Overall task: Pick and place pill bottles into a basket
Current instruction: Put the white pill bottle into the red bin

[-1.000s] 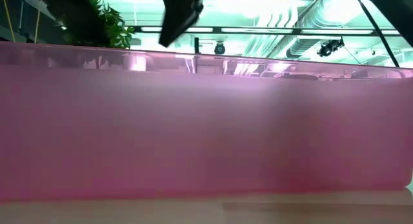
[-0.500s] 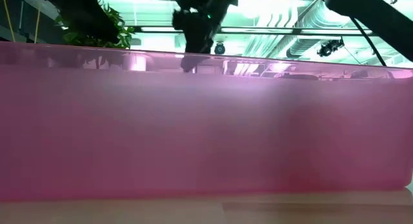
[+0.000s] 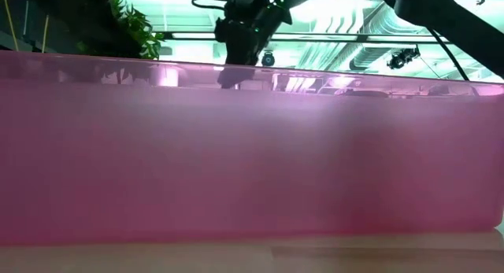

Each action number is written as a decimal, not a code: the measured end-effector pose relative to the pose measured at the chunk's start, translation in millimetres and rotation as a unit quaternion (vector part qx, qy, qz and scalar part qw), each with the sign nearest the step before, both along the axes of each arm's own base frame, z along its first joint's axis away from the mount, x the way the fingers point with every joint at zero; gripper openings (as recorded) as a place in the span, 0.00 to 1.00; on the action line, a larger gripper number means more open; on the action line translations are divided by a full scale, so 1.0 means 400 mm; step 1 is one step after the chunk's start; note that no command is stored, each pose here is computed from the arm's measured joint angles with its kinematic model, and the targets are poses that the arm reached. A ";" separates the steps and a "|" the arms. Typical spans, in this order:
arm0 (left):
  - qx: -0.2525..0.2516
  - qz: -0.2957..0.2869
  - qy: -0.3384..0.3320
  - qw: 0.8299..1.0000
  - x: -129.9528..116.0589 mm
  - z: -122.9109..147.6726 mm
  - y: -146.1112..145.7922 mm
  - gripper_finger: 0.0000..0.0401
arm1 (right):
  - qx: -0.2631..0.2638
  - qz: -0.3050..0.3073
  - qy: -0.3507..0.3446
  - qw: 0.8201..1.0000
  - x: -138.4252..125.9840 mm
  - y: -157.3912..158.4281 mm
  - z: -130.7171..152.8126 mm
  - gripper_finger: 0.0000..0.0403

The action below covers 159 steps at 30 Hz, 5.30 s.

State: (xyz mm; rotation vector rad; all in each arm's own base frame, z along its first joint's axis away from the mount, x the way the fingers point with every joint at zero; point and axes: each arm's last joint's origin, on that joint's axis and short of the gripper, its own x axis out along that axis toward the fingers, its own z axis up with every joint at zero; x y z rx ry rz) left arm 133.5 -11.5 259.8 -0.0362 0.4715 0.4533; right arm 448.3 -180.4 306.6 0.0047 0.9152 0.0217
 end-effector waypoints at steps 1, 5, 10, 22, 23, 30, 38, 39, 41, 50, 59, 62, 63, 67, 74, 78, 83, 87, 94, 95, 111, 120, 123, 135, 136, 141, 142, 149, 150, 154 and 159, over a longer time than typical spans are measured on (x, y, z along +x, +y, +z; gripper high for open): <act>-0.007 0.001 -0.005 1.000 -0.006 -0.007 0.001 0.74 | 0.002 -0.003 -0.002 1.000 0.002 0.001 0.000 0.66; -0.030 -0.003 -0.036 0.999 -0.016 -0.024 0.002 0.74 | 0.006 -0.002 0.014 1.000 0.018 0.002 -0.036 0.66; -0.033 -0.009 -0.034 0.999 -0.017 -0.033 0.001 0.74 | 0.015 -0.003 0.043 0.999 0.042 -0.009 -0.108 0.66; -0.020 -0.031 -0.025 0.999 -0.006 -0.124 -0.003 0.74 | 0.034 -0.013 0.055 0.998 0.070 -0.022 -0.182 0.66; -0.021 -0.032 -0.027 0.999 -0.005 -0.130 -0.003 0.74 | 0.036 -0.013 0.058 0.998 0.071 -0.022 -0.188 0.66; -0.027 -0.034 -0.021 0.999 -0.006 -0.159 -0.004 0.74 | 0.046 -0.017 0.049 0.998 0.082 -0.025 -0.203 0.66; -0.031 -0.039 -0.018 0.999 -0.008 -0.183 -0.004 0.74 | 0.059 -0.014 0.057 0.997 0.089 -0.026 -0.233 0.66; -0.032 -0.039 -0.019 0.999 -0.008 -0.184 -0.004 0.74 | 0.059 -0.014 0.056 0.997 0.090 -0.026 -0.234 0.66; -0.033 -0.038 -0.018 0.999 -0.008 -0.189 -0.004 0.74 | 0.063 -0.019 0.056 0.996 0.090 -0.026 -0.234 0.66; -0.035 -0.036 -0.017 0.999 -0.010 -0.199 -0.004 0.74 | 0.072 -0.022 0.070 0.995 0.090 -0.029 -0.256 0.66; -0.040 -0.036 -0.030 0.998 -0.007 -0.194 -0.005 0.74 | 0.075 -0.018 0.068 0.995 0.104 -0.034 -0.294 0.66; -0.042 -0.038 -0.038 0.998 -0.005 -0.191 -0.005 0.74 | 0.093 -0.008 0.052 0.994 0.109 -0.030 -0.288 0.66; -0.042 -0.038 -0.037 0.998 -0.005 -0.191 -0.005 0.74 | 0.095 -0.007 0.052 0.994 0.109 -0.030 -0.288 0.66; -0.041 -0.039 -0.037 0.998 -0.005 -0.191 -0.005 0.74 | 0.102 -0.006 0.056 0.993 0.106 -0.028 -0.289 0.63; -0.041 -0.039 -0.037 0.998 -0.005 -0.191 -0.005 0.74 | 0.122 -0.010 0.066 0.990 0.103 -0.025 -0.296 0.56; -0.042 -0.039 -0.037 0.998 -0.005 -0.191 -0.005 0.74 | 0.125 -0.009 0.070 0.990 0.102 -0.022 -0.298 0.52; -0.042 -0.039 -0.037 0.998 -0.005 -0.191 -0.005 0.74 | 0.132 -0.014 0.080 0.988 0.098 -0.020 -0.300 0.48; -0.042 -0.039 -0.037 0.998 -0.005 -0.191 -0.005 0.74 | 0.133 -0.009 0.086 0.987 0.099 -0.011 -0.301 0.48; -0.048 -0.048 -0.036 0.997 -0.005 -0.191 -0.007 0.74 | 0.130 0.006 0.090 0.987 0.105 0.010 -0.302 0.48; -0.050 -0.049 -0.036 0.997 -0.005 -0.191 -0.007 0.74 | 0.129 0.008 0.090 0.988 0.106 0.013 -0.302 0.47; -0.058 -0.045 -0.037 0.997 -0.005 -0.192 -0.007 0.74 | 0.094 0.009 0.091 0.991 0.111 0.018 -0.295 0.36; -0.057 -0.045 -0.031 0.997 -0.006 -0.194 -0.007 0.74 | 0.065 0.011 0.059 0.996 0.104 0.017 -0.229 0.36; -0.057 -0.045 -0.031 0.997 -0.006 -0.194 -0.007 0.74 | 0.053 0.006 0.051 0.997 0.094 0.019 -0.194 0.36; -0.058 -0.044 -0.029 0.997 -0.007 -0.196 -0.007 0.74 | 0.032 0.018 -0.002 0.999 0.023 0.074 0.009 0.36; -0.058 -0.044 -0.029 0.997 -0.007 -0.196 -0.007 0.74 | 0.033 0.019 -0.004 0.999 0.016 0.083 0.025 0.36; -0.062 -0.047 -0.025 0.997 -0.008 -0.197 -0.007 0.74 | 0.036 0.040 0.000 0.999 -0.008 0.148 0.077 0.36; -0.063 -0.048 -0.025 0.997 -0.008 -0.197 -0.007 0.74 | 0.037 0.043 -0.002 0.998 -0.011 0.165 0.087 0.36; -0.063 -0.049 -0.025 0.996 -0.008 -0.197 -0.008 0.74 | 0.051 0.082 0.014 0.995 -0.004 0.286 0.098 0.36; -0.063 -0.049 -0.025 0.996 -0.008 -0.197 -0.008 0.74 | 0.053 0.088 0.017 0.995 -0.002 0.305 0.098 0.36; -0.065 -0.049 -0.026 0.996 -0.008 -0.197 -0.008 0.74 | 0.059 0.109 0.023 0.992 0.005 0.384 0.097 0.36; -0.068 -0.047 -0.027 0.996 -0.008 -0.197 -0.008 0.74 | 0.074 0.128 0.031 0.989 0.006 0.485 0.097 0.36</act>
